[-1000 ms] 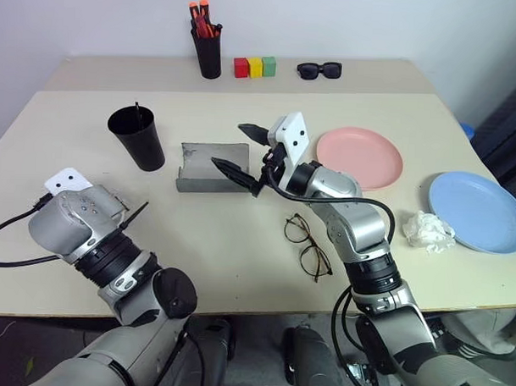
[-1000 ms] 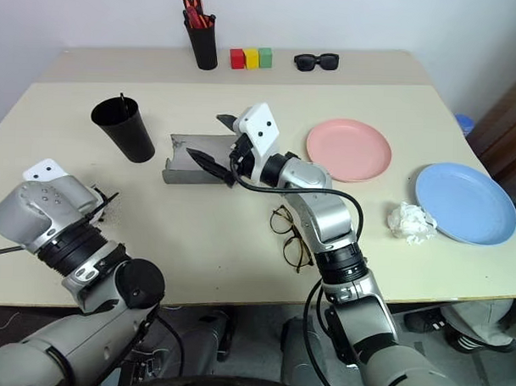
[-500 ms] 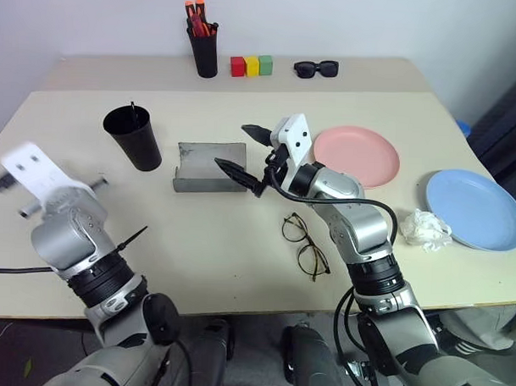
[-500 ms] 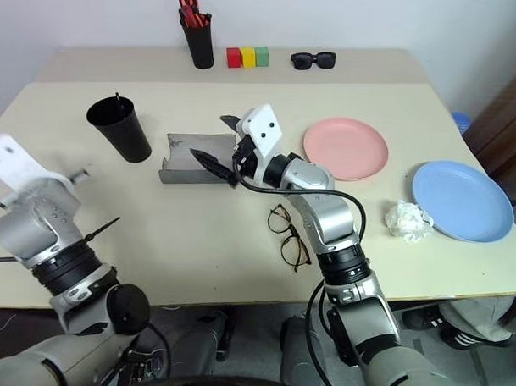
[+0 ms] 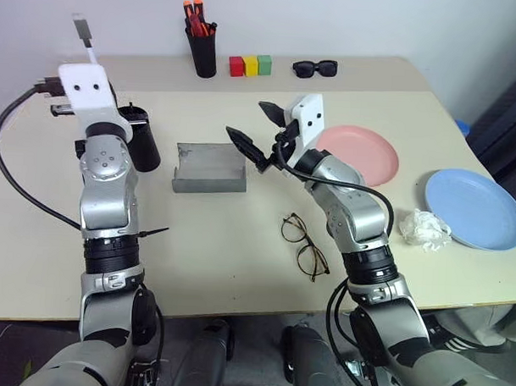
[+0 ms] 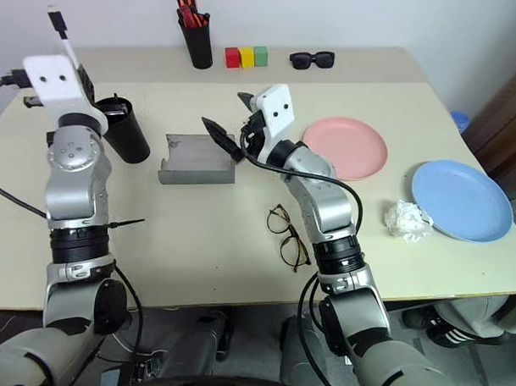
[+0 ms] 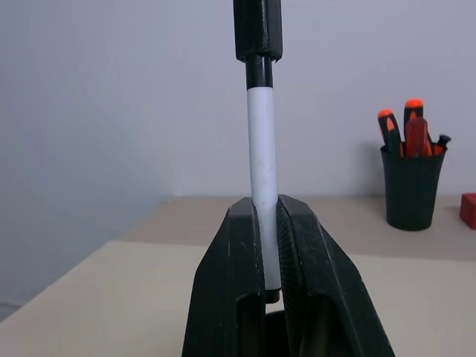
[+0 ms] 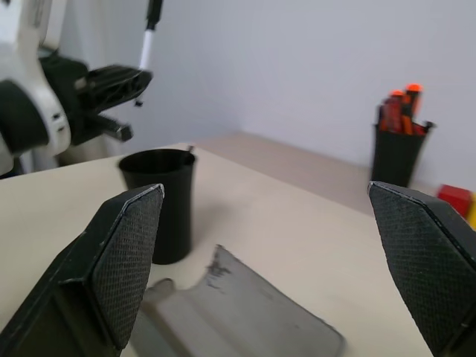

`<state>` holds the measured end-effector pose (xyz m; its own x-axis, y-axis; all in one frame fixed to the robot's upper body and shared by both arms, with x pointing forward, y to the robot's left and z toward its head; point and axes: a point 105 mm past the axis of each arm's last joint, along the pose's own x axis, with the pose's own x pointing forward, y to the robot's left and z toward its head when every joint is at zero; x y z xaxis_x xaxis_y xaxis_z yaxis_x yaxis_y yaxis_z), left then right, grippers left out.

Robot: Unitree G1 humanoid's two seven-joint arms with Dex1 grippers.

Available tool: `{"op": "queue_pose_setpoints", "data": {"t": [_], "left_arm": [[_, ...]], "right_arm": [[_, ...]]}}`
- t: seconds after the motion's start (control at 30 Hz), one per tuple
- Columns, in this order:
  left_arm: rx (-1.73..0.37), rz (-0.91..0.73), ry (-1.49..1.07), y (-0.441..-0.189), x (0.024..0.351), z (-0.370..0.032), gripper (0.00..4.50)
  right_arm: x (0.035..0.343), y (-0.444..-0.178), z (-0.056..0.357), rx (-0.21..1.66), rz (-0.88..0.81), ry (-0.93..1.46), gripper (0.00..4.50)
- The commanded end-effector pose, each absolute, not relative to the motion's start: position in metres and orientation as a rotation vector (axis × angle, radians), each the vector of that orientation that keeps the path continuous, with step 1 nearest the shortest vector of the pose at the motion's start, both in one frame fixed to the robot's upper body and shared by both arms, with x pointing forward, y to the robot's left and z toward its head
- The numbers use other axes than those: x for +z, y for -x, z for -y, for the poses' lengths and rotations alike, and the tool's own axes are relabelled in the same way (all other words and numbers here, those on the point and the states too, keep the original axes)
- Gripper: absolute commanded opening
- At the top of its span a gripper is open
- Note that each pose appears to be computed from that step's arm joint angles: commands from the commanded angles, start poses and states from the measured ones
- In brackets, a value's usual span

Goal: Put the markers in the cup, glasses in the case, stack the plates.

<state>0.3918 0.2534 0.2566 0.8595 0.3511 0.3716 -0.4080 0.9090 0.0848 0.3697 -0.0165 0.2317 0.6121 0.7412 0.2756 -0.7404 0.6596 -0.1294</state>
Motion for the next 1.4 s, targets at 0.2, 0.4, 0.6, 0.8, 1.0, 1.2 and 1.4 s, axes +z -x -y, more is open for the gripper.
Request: {"op": "queue_pose_setpoints", "data": {"t": [0.2,0.4,0.6,0.8,1.0,1.2,1.4], "left_arm": [[0.455,0.403,-0.208,-0.394,0.251,-0.257,0.07],[0.494,0.362,-0.214,-0.394,0.240,-0.260,0.07],[0.517,0.342,-0.214,-0.393,0.235,-0.261,1.67],[0.534,0.332,-0.190,-0.393,0.232,-0.263,2.67],[0.417,0.388,-0.116,-0.393,0.248,-0.246,2.67],[-0.141,0.349,-0.201,-0.384,0.257,-0.184,3.42],[-0.496,0.057,-0.383,-0.370,0.219,-0.165,4.44]], "right_arm": [[0.250,-0.364,0.018,0.843,0.393,0.000,4.50],[0.246,-0.362,0.018,0.863,0.382,0.006,4.50],[0.244,-0.359,0.013,0.891,0.378,0.007,4.50],[0.243,-0.358,0.012,0.895,0.377,0.007,4.50],[0.240,-0.358,0.018,0.897,0.366,0.035,4.50],[0.213,-0.339,0.042,1.049,0.265,0.232,4.50],[0.190,-0.306,0.075,1.247,0.089,0.389,4.50]]}}
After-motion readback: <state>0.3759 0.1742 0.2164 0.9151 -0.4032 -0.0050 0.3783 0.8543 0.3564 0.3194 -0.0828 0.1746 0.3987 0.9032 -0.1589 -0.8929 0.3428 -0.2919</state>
